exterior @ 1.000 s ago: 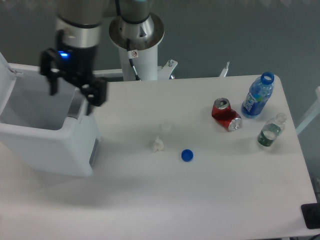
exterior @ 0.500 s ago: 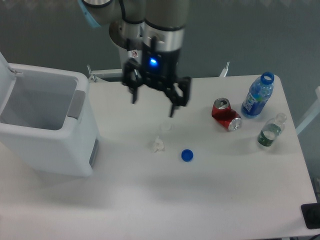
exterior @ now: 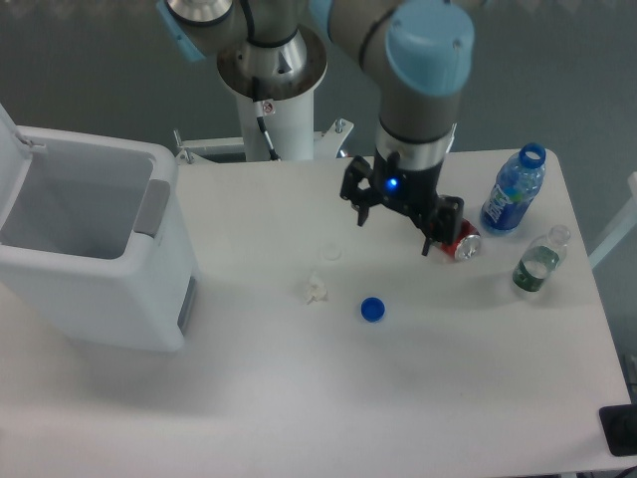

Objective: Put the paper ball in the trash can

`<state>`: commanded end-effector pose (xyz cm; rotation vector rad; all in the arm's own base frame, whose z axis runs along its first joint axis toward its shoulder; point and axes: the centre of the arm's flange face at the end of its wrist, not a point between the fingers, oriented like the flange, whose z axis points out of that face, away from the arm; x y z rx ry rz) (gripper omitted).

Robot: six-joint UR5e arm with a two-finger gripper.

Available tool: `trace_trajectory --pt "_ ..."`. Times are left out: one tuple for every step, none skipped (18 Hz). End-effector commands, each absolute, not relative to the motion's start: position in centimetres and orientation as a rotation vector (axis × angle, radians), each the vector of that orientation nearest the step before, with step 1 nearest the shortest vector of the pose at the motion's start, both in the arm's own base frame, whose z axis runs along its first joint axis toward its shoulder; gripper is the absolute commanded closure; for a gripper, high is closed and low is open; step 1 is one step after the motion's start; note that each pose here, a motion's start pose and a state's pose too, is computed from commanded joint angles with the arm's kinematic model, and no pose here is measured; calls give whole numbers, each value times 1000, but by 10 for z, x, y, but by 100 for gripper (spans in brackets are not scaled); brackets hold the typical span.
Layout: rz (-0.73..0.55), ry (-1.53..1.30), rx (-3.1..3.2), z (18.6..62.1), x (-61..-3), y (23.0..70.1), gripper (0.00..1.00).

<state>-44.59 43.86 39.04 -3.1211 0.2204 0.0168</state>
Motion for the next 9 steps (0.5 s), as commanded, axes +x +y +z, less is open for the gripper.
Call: trace_trajectory --pt "-7 238 -3126 379 -451 440 0" --pt "-25 252 -3131 369 -456 443 0" --pt "-37 253 -3133 362 -459 445 0" --pt "-53 258 -3136 355 -462 448 0" --pt "-42 255 -3133 352 -465 450 0" --pt "-32 255 -3128 349 -467 451 0" --pt "-30 255 -3127 348 -468 452 0" --pt "-36 255 -3127 346 -468 452 0" --pt "-36 255 -3127 346 -468 452 0"
